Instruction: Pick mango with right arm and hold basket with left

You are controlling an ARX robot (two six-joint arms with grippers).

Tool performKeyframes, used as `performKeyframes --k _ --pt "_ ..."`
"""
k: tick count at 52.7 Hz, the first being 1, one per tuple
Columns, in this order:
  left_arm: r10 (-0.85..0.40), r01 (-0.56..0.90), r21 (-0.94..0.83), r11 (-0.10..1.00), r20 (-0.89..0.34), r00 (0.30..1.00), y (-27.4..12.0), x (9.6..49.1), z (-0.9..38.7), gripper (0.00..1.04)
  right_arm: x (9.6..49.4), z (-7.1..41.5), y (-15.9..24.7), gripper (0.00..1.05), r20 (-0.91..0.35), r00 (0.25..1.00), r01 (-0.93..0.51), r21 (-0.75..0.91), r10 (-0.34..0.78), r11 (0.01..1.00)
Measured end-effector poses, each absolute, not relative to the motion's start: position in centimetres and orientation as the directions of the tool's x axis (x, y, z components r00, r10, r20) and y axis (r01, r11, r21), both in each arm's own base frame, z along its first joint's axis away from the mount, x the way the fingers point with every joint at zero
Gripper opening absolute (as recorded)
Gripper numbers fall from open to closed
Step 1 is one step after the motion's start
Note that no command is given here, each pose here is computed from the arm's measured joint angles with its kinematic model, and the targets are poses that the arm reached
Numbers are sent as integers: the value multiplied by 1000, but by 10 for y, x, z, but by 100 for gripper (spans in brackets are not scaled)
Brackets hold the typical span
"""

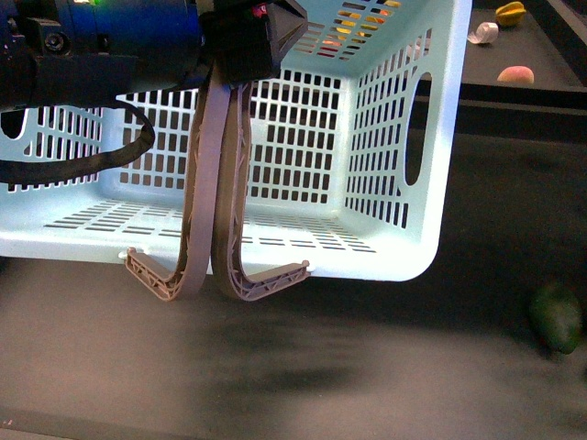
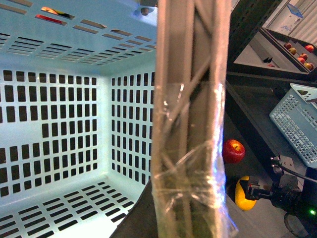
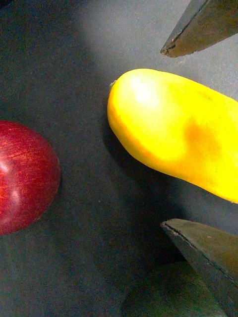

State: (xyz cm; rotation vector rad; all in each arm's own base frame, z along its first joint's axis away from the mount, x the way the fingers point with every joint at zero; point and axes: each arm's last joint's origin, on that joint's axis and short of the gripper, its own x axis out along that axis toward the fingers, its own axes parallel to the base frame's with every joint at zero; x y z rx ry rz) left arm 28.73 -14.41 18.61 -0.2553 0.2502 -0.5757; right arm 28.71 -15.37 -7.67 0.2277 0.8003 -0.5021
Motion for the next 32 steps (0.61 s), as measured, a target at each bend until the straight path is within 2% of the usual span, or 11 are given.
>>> performKeyframes --k 32 --pt "-564 502 -306 809 -161 810 -144 287 186 9 288 -117 -154 97 -785 515 545 -10 -344 838"
